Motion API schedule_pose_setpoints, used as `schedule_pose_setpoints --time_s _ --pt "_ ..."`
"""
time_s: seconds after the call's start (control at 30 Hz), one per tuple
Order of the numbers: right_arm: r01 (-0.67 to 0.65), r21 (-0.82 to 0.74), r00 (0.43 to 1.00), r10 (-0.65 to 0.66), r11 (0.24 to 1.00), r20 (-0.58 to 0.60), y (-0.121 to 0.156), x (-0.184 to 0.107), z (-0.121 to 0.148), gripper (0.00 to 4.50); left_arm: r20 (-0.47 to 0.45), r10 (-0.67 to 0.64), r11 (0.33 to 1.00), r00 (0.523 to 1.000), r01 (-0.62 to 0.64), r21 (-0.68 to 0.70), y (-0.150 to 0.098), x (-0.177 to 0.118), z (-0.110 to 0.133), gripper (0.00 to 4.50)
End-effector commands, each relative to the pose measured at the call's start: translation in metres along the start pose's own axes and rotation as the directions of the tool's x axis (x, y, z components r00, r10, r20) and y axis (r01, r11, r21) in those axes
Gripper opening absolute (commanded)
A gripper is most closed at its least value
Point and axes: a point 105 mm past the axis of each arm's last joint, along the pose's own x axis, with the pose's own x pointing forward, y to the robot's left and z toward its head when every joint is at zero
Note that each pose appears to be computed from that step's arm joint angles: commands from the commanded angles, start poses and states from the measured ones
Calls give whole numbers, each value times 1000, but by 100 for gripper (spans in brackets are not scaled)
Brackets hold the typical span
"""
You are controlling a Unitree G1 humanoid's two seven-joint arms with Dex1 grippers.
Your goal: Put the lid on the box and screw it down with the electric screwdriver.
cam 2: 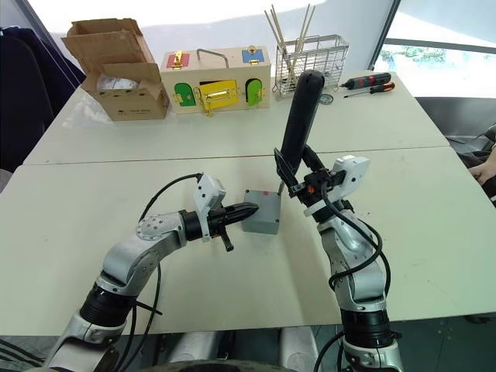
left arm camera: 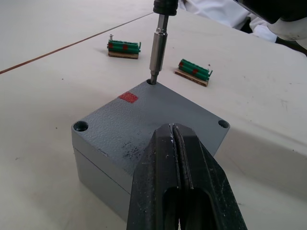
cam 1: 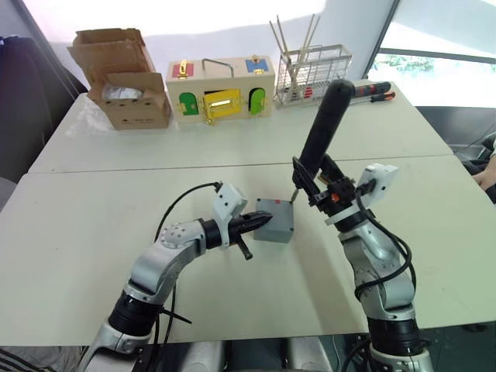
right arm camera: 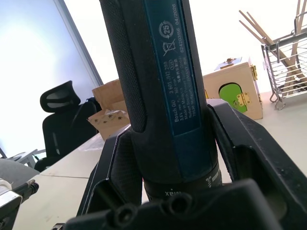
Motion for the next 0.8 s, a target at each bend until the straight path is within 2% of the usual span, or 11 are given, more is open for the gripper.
schedule_pose_setpoints --time_s 0.03,0.27,0.8 --pt "13 0 995 -13 1000 -99 3 -8 -26 193 -22 5 1000 1000 -5 -19 0 -2 -7 0" --pt "-13 1 993 13 1000 -118 14 -9 -32 193 -23 8 1000 1000 -8 -25 -1 -2 -8 0" --pt "-14 -4 991 14 1000 -133 13 -12 -35 193 -20 8 1000 1000 -8 -23 -1 -1 -7 0"
